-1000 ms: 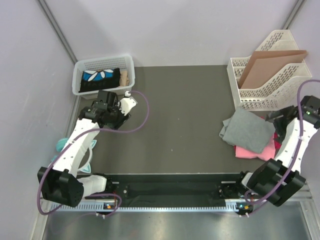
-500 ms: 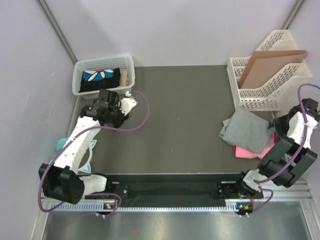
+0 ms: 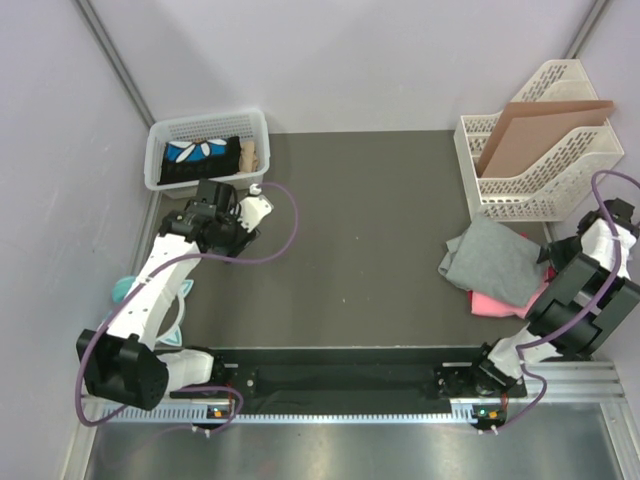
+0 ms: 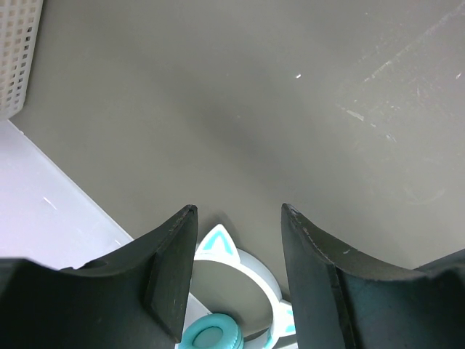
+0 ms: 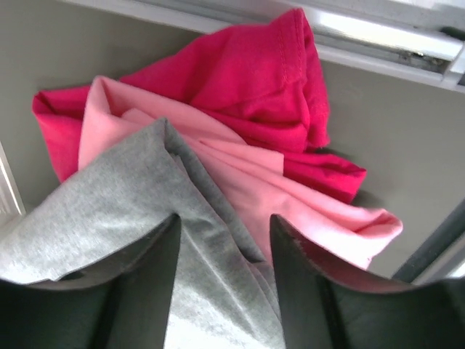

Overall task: Fold and stack the t-shirts
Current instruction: Neatly place the folded tshirt to the corner

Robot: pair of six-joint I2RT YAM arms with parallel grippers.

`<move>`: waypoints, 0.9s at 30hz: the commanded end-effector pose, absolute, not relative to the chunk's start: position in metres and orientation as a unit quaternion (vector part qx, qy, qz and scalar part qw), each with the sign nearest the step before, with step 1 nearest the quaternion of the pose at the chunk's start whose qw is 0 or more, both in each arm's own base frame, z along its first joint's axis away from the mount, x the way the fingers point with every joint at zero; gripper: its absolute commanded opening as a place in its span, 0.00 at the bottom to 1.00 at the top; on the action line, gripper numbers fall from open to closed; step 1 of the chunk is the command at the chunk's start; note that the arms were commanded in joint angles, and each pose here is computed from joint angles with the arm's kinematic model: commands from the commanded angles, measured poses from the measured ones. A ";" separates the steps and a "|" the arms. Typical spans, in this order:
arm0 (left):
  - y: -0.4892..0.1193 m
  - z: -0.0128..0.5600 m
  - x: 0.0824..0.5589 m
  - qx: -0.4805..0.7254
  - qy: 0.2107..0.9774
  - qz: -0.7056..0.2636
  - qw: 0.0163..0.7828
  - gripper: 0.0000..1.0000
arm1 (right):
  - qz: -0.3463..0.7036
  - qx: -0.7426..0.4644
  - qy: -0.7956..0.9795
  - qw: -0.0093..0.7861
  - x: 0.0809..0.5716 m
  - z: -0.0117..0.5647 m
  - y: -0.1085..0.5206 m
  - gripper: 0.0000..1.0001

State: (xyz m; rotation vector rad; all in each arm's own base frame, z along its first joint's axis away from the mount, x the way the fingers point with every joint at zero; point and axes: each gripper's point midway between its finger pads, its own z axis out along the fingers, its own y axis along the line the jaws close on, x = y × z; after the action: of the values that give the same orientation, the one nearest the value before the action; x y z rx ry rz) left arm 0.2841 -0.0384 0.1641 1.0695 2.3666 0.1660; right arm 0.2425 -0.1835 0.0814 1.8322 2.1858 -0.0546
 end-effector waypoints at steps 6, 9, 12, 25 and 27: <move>-0.034 0.165 0.272 0.393 0.876 0.064 0.271 0.55 | -0.021 0.648 0.736 0.196 0.271 0.097 -0.214 0.15; -0.035 0.165 0.270 0.393 0.876 0.063 0.273 0.55 | -0.018 0.646 0.735 0.204 0.275 0.103 -0.215 0.00; -0.034 0.165 0.269 0.393 0.876 0.062 0.272 0.55 | -0.016 0.639 0.733 0.231 0.284 0.122 -0.218 0.00; -0.034 0.169 0.271 0.389 0.877 0.065 0.276 0.55 | -0.019 0.614 0.744 0.264 0.323 0.172 -0.226 0.00; -0.034 0.169 0.271 0.391 0.876 0.067 0.275 0.55 | -0.015 0.612 0.750 0.250 0.318 0.158 -0.220 0.00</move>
State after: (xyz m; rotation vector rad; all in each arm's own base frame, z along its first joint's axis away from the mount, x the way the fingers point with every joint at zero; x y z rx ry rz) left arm 0.2718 -0.0356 0.1601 1.0718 2.3726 0.1645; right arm 0.3059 -0.1988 0.1597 1.7083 2.0960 0.0110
